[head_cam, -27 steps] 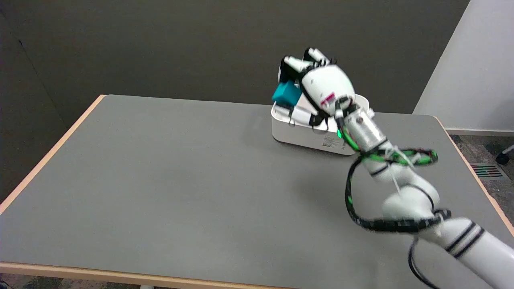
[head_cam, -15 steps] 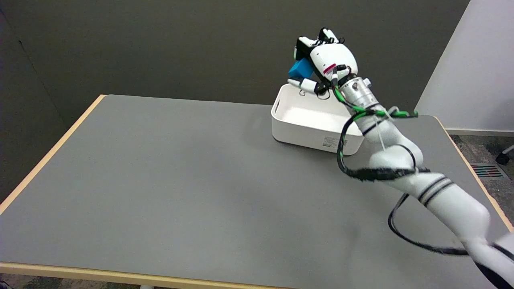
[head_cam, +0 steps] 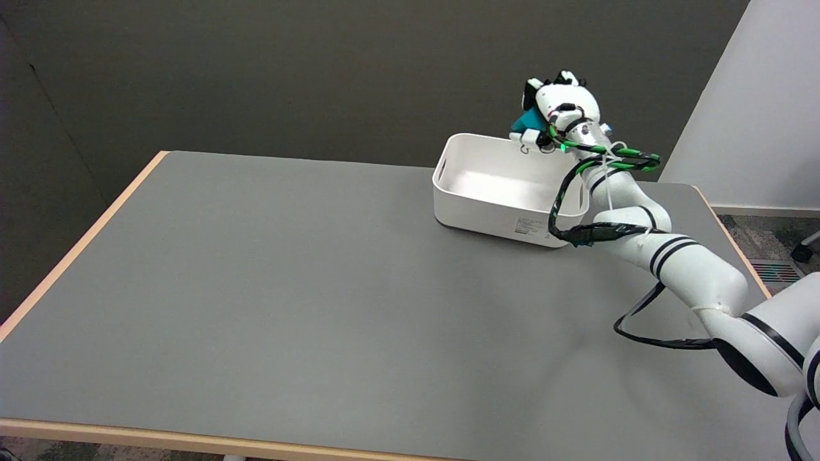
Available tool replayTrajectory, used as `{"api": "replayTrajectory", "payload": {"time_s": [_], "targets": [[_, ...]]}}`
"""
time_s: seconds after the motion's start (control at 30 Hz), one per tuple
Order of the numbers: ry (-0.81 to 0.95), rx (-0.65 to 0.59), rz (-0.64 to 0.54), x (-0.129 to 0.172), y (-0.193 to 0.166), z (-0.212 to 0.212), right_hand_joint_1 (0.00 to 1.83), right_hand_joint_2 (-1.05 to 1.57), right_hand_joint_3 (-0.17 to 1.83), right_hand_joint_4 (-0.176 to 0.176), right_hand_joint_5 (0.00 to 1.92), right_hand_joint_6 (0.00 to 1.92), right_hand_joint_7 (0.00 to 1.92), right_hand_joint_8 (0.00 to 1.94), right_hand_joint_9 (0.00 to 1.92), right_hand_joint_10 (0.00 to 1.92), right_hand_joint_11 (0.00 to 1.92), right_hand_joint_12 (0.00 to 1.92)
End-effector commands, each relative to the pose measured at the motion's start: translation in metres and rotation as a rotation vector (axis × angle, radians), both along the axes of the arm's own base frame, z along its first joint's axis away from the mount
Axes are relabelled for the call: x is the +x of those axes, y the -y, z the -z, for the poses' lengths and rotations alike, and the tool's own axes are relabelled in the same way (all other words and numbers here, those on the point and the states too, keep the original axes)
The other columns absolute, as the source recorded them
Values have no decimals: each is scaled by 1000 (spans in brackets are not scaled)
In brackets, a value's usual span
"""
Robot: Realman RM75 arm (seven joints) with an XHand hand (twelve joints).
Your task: Place blue wooden cube into white box.
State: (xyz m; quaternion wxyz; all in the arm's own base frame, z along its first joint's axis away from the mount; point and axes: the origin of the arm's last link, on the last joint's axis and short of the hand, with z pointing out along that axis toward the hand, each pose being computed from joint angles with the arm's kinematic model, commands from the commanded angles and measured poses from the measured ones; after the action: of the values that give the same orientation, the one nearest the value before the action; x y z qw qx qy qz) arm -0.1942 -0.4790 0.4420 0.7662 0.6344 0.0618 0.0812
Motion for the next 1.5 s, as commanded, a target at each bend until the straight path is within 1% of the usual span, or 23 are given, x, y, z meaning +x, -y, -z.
{"api": "replayTrajectory", "payload": {"time_s": [0.03,0.17,0.23,0.4,0.47,0.53,0.57,0.6,0.63,0.67,0.73,0.83,0.87,0.9,0.97,1.03,1.1,1.13,1.23,1.3,1.33,1.4,1.5], "targets": [[200,26,22,-44,-71,0,1100,1258,243,-101,425,1695,686,1696,576,1921,-1,1921],[218,61,-12,-39,-94,11,1099,1249,262,-96,430,1694,685,1699,576,1921,-1,1921],[222,59,-2,-43,-98,11,1099,1248,262,-96,431,1693,685,1699,577,1921,-1,1921],[239,28,121,-68,-94,2,1096,1251,263,-96,428,1697,682,1706,576,1921,-1,1921],[248,21,155,-76,-94,0,1082,1289,219,-101,402,1714,658,1745,544,1921,-1,1921],[250,19,172,-81,-93,1,1070,1339,139,-97,379,1727,632,1760,503,1915,-1,1921],[252,20,173,-81,-93,1,1003,1071,486,-58,329,1272,529,1441,468,1699,12,1868],[253,21,171,-80,-92,2,929,771,876,-14,275,765,416,1084,431,1458,27,1809],[255,21,172,-80,-91,2,837,714,944,-2,234,604,367,796,382,1168,84,1632],[257,22,172,-80,-90,2,748,680,983,7,197,480,325,528,334,887,142,1454],[262,24,173,-79,-88,3,627,644,956,21,98,330,148,309,144,673,62,1260],[258,33,163,-76,-86,6,555,636,904,26,26,261,44,211,41,564,30,1168],[258,35,160,-75,-86,7,629,581,948,25,57,143,67,86,32,471,85,1023],[257,40,152,-73,-85,8,662,552,969,24,71,83,76,23,26,419,112,948],[257,51,128,-67,-84,12,649,547,963,23,68,78,68,22,24,397,108,946],[258,64,87,-57,-84,16,633,550,959,21,67,71,64,15,24,365,95,949],[285,81,17,-40,-87,20,459,606,927,27,-1,181,-1,133,-1,407,-1,1062],[301,89,-1,-36,-88,23,456,608,925,26,-1,180,-1,133,-1,406,-1,1064],[379,136,-126,0,-96,32,446,620,919,21,-1,183,-1,138,-1,408,0,1078],[424,187,-211,34,-103,40,408,656,911,14,-1,196,-1,151,-1,428,2,1113],[429,205,-235,44,-105,43,447,642,929,10,21,150,22,111,8,423,32,1073],[439,266,-320,81,-115,53,573,583,987,3,78,19,83,-1,31,399,107,944],[467,291,-400,107,-134,55,546,610,1007,-3,84,-1,93,6,34,421,103,949]]}}
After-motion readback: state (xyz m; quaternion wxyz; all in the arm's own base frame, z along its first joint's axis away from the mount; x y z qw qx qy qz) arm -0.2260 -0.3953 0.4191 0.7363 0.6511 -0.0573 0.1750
